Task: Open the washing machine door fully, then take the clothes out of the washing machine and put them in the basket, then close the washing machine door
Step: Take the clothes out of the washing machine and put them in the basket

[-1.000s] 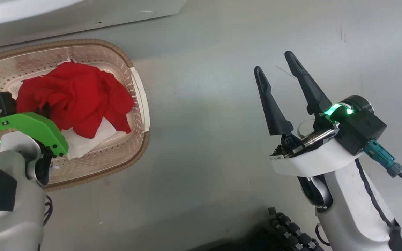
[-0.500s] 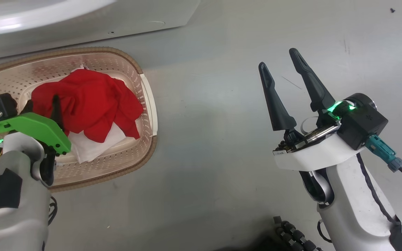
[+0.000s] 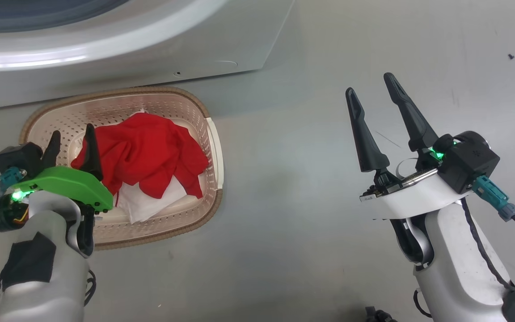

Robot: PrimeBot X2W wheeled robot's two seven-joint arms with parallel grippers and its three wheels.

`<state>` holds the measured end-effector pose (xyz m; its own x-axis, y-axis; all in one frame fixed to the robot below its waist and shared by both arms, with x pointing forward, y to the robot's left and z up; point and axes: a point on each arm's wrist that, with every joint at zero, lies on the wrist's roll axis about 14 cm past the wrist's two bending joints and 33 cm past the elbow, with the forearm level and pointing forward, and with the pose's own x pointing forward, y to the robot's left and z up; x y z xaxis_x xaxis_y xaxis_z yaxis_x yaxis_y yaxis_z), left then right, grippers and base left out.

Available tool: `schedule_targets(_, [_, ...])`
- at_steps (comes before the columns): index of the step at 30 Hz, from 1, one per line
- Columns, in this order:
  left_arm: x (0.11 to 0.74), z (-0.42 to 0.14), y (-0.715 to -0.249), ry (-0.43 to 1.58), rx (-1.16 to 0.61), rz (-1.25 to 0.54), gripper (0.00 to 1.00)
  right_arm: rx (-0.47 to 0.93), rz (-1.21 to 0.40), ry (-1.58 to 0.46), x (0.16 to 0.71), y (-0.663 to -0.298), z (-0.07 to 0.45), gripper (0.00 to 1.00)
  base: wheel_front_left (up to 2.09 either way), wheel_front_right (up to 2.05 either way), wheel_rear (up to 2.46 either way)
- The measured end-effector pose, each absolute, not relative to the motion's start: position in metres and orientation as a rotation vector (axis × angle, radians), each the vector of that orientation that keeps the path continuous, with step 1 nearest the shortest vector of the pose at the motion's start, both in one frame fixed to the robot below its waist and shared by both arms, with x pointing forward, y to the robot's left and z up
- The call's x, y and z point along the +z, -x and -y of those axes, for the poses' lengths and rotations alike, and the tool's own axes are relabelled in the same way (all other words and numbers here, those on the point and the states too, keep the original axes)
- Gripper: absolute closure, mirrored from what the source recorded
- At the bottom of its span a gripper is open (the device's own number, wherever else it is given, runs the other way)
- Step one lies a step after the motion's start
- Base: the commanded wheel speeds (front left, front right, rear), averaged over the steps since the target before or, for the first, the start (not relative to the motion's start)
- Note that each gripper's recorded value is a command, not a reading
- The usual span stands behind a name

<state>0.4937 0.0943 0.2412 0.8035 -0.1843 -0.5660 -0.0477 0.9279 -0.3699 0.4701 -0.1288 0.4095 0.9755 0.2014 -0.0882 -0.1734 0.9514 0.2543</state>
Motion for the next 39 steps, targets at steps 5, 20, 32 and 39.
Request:
schedule_targets(5, [0.266, -0.101, -0.49, 0.352, -0.089, -0.578, 0.0, 0.201, -0.106, -0.257, 0.418, -0.463, 0.124, 0.0, 0.0, 0.0, 0.0])
schedule_targets(20, [0.392, -0.11, -0.504, 0.28, -0.144, -0.234, 0.0, 0.232, -0.089, -0.251, 0.441, -0.431, 0.111, 0.0, 0.0, 0.0, 0.0])
schedule_targets(32, [0.456, -0.133, -0.467, 0.215, -0.101, -0.069, 0.0, 0.235, -0.028, -0.245, 0.469, -0.411, 0.111, 0.0, 0.0, 0.0, 0.0])
schedule_targets(39, [0.456, -0.135, -0.43, 0.194, -0.097, -0.08, 0.0, 0.236, -0.005, -0.243, 0.48, -0.396, 0.111, 0.0, 0.0, 0.0, 0.0])
